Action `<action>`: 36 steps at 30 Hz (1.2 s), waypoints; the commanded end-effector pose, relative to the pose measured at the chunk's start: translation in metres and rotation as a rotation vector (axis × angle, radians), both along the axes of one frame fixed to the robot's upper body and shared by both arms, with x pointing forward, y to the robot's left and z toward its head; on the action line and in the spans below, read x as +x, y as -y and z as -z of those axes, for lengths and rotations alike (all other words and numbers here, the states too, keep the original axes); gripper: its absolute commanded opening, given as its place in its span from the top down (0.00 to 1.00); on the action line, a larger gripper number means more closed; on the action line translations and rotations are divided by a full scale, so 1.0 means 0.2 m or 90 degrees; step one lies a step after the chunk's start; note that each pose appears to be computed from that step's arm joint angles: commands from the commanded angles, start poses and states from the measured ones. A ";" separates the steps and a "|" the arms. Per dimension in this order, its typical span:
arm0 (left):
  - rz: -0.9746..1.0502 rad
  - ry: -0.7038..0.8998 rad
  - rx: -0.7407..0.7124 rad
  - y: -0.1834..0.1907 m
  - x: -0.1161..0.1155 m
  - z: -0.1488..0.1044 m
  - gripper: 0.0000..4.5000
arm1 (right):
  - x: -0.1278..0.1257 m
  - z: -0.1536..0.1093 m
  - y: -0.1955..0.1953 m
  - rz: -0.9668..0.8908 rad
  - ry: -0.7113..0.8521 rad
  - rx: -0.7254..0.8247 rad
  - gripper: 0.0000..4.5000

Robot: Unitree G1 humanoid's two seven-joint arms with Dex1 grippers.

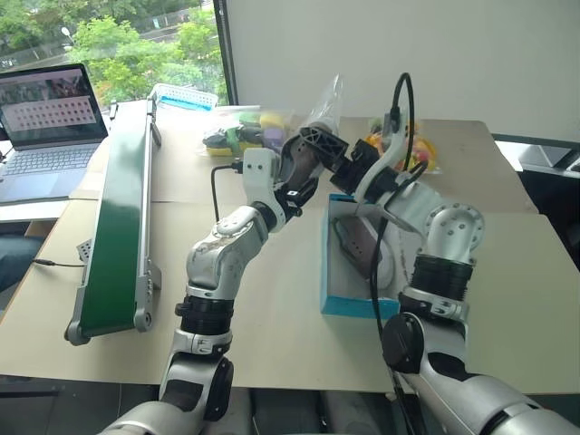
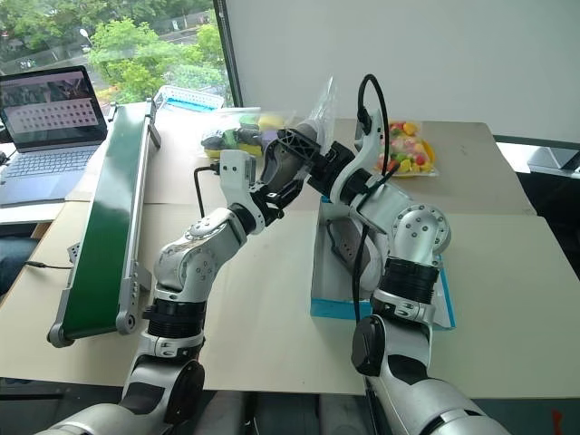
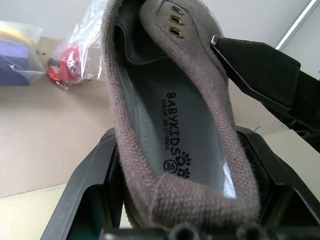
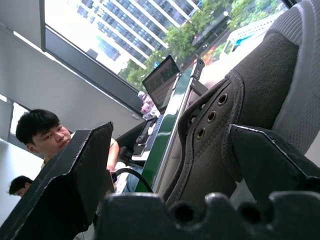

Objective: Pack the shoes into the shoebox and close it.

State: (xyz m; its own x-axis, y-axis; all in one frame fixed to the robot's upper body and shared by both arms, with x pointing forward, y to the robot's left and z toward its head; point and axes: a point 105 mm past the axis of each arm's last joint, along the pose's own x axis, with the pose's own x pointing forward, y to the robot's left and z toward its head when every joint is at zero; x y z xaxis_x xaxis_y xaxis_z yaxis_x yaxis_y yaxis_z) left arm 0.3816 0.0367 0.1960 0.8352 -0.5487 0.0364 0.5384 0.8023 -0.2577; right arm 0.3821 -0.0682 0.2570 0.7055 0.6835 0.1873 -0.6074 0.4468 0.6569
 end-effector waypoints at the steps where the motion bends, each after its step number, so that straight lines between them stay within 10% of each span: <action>1: 0.013 0.071 -0.011 0.02 -0.02 -0.18 0.45 | 0.00 -0.05 0.06 0.027 0.029 0.004 0.00; 28: 0.062 0.037 -0.027 0.09 -0.14 -0.17 0.45 | 0.08 -0.09 0.18 0.064 0.050 -0.021 0.00; 36: 0.063 -0.005 0.000 0.06 -0.15 -0.09 0.45 | 0.09 -0.09 0.18 0.068 0.056 -0.026 0.61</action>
State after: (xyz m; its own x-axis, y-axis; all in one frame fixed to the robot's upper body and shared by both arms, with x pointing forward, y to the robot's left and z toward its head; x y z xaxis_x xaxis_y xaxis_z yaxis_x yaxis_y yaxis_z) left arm 0.3569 0.0261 0.2104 0.7874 -0.6162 0.0205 0.5998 0.7580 -0.2562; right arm 0.4040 -0.1021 0.2464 0.7755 0.6189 0.1250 -0.5410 0.5491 0.6370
